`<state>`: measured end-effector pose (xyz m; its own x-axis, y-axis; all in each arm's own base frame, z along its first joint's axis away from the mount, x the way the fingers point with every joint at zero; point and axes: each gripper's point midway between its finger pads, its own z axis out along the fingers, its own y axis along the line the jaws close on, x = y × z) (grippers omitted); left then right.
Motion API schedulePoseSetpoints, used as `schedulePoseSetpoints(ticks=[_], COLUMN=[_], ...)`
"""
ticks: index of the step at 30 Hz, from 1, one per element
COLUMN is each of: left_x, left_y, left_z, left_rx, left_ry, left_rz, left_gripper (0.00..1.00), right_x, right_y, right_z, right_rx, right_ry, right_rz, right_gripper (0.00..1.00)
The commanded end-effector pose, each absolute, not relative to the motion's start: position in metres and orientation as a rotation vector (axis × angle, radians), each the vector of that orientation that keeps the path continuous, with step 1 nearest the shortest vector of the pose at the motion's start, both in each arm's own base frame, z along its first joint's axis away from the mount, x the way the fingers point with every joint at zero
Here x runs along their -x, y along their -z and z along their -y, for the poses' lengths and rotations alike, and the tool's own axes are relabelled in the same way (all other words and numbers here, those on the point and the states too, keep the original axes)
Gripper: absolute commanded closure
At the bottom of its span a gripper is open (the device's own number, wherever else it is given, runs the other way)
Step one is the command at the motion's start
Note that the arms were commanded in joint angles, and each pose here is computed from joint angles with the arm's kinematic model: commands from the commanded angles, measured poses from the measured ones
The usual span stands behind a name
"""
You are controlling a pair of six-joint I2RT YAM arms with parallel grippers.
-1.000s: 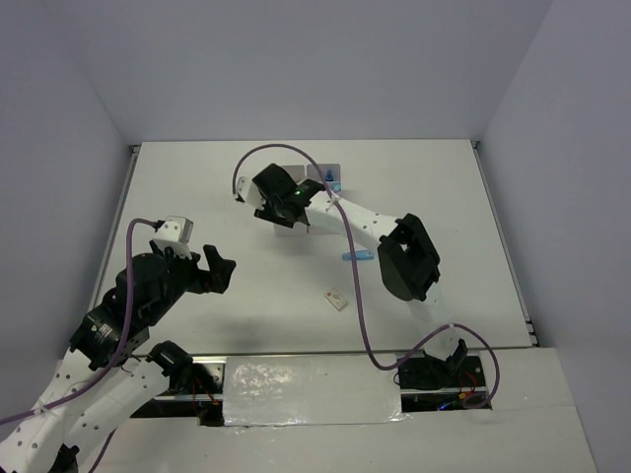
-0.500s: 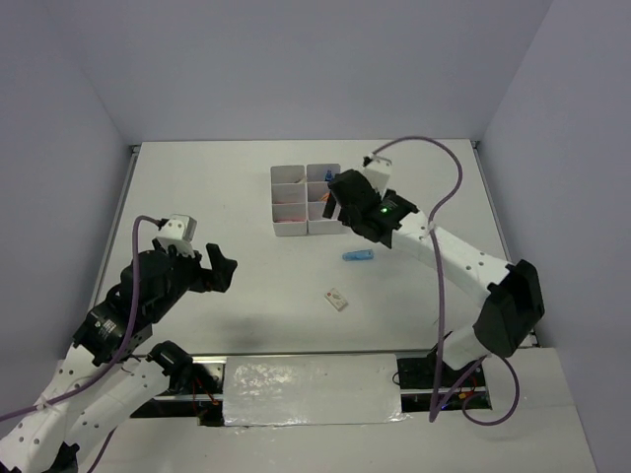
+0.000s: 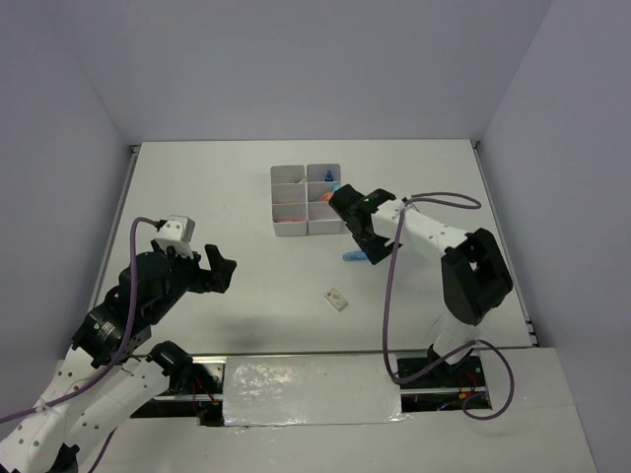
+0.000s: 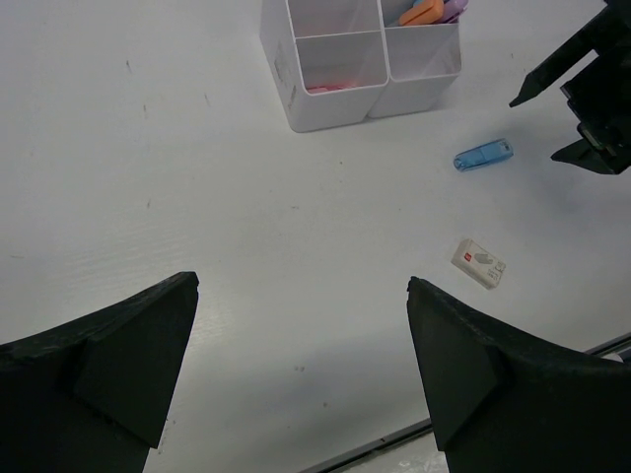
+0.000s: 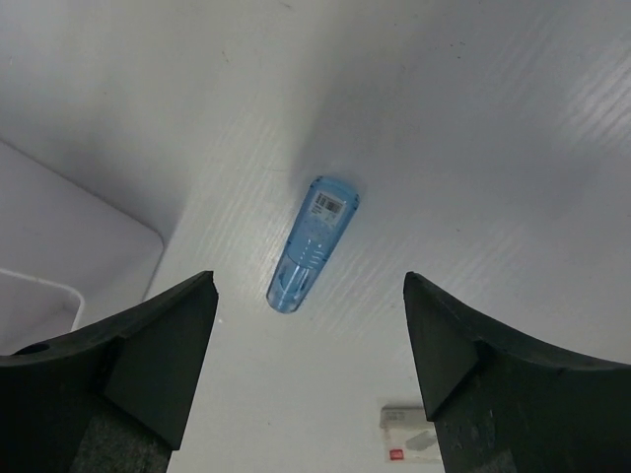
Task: Sort the stationery into containers
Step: Pick up the stationery from the center of the board.
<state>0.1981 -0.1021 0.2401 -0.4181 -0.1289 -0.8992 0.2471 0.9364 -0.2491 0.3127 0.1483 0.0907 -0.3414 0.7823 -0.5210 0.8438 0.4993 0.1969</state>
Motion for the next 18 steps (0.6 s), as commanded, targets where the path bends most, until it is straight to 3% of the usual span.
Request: schedulePoseSetpoints(ticks=[1,16,18], left_x=[-0.202,-0.199,-0.2], left_y=[-0.25,-0.252,-0.252], left_z=[0.104,0.106,0.106], left_rx=[-0.076,-0.089,-0.086], left_ry=[0.43,0.439,0.439], left_rz=[-1.913,-1.907,-1.907], left_gripper=[0.01,0.01,0.01], right_x=[-0.326,-0.323,-0.32], right_y=[-0.086,-0.002,0.009], right_z=[-0.152,-0.161,-0.16], right_rx=[-1.45,-1.511,-1.523], right_ry=[0.143,0.259,0.274], right_rz=[-2.156,-2.327,-2.345], right_gripper=[0.17,0.27,0.35])
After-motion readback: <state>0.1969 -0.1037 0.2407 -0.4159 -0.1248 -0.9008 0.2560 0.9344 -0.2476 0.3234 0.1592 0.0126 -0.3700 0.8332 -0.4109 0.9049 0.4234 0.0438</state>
